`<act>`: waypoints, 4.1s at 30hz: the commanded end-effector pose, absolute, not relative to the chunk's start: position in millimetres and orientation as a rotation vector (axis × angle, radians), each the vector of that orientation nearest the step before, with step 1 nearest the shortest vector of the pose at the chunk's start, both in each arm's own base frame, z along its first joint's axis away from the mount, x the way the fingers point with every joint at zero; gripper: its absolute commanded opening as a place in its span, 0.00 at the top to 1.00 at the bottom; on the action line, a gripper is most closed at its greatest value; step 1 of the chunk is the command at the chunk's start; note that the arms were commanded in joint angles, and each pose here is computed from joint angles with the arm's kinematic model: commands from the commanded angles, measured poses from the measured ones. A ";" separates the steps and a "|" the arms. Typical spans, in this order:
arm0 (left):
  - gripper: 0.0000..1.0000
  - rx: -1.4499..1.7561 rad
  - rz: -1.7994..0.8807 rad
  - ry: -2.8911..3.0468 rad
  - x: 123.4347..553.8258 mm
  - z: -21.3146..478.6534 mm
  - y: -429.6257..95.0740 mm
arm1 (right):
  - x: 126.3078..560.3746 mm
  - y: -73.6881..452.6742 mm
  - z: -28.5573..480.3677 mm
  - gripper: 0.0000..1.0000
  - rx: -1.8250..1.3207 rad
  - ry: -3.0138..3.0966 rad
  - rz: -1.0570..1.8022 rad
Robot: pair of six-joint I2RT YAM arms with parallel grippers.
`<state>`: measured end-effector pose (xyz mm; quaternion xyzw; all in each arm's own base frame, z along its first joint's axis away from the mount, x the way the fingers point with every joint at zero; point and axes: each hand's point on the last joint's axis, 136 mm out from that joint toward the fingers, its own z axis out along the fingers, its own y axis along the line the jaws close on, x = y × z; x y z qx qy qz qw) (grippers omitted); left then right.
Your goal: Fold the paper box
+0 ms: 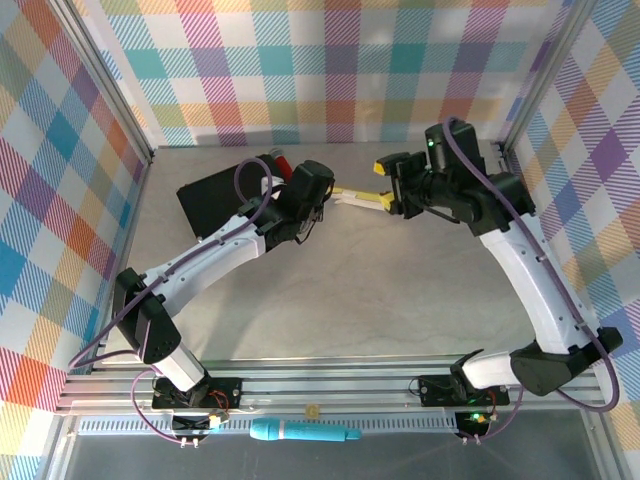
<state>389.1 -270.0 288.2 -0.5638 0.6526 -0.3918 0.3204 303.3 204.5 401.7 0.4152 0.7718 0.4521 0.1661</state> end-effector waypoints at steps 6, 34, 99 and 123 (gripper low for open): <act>1.00 -1.394 -1.100 1.644 389.5 310.0 -266.9 | 280.4 241.2 365.4 0.42 1.317 2.436 1.368; 1.00 -0.968 -1.322 1.488 374.7 319.9 -314.0 | 292.4 229.7 270.0 0.41 2.112 2.141 1.353; 1.00 -1.569 -0.761 1.955 348.1 299.5 -257.6 | 272.3 258.2 344.3 0.50 -1.583 1.344 0.136; 0.95 -1.513 -0.813 1.930 357.5 310.8 -252.8 | 317.9 285.0 316.8 1.00 -1.630 1.274 -0.186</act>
